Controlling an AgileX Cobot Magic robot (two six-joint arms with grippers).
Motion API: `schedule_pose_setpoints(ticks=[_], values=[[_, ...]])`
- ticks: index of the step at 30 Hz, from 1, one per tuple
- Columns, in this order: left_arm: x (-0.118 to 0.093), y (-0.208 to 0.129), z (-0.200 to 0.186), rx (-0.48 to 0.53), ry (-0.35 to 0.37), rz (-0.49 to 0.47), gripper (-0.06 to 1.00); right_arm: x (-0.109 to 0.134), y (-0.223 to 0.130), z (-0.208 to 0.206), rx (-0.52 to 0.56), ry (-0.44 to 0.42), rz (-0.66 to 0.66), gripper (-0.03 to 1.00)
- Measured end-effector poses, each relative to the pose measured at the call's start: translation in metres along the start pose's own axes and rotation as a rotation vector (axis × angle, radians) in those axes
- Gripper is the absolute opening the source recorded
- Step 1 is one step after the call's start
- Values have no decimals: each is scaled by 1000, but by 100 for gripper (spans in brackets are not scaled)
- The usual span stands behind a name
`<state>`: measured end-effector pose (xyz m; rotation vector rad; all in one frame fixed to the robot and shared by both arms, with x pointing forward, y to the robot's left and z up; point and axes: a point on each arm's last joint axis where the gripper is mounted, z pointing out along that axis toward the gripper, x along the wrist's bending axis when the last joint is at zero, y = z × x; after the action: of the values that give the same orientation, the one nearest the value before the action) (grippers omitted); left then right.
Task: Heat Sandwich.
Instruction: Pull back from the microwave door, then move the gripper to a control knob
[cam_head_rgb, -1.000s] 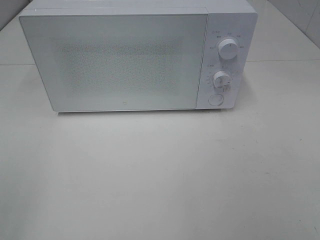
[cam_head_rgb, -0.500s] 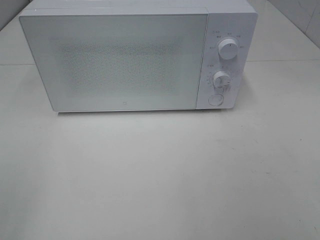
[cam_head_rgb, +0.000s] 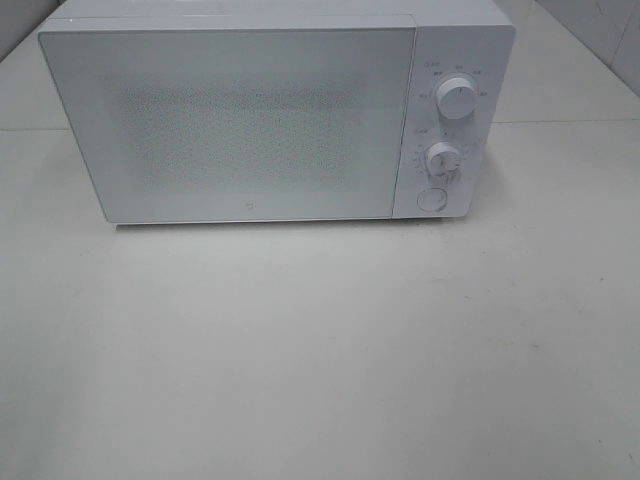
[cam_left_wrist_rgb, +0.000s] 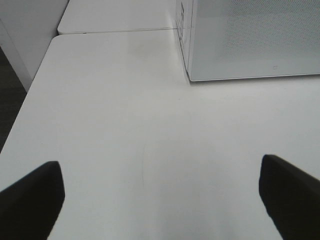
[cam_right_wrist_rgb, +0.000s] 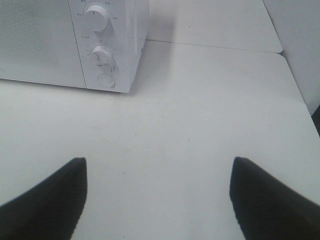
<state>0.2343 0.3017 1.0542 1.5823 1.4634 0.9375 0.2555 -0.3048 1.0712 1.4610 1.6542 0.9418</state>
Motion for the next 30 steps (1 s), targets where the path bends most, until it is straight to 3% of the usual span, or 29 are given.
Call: schedule_pose_setpoints(ticks=[13,30], values=[[0,0,0,1,0,0,99,6,29,44,58,15,1,76],[0,0,0,1,0,0,99,15,56,110,43,47,-19,76]])
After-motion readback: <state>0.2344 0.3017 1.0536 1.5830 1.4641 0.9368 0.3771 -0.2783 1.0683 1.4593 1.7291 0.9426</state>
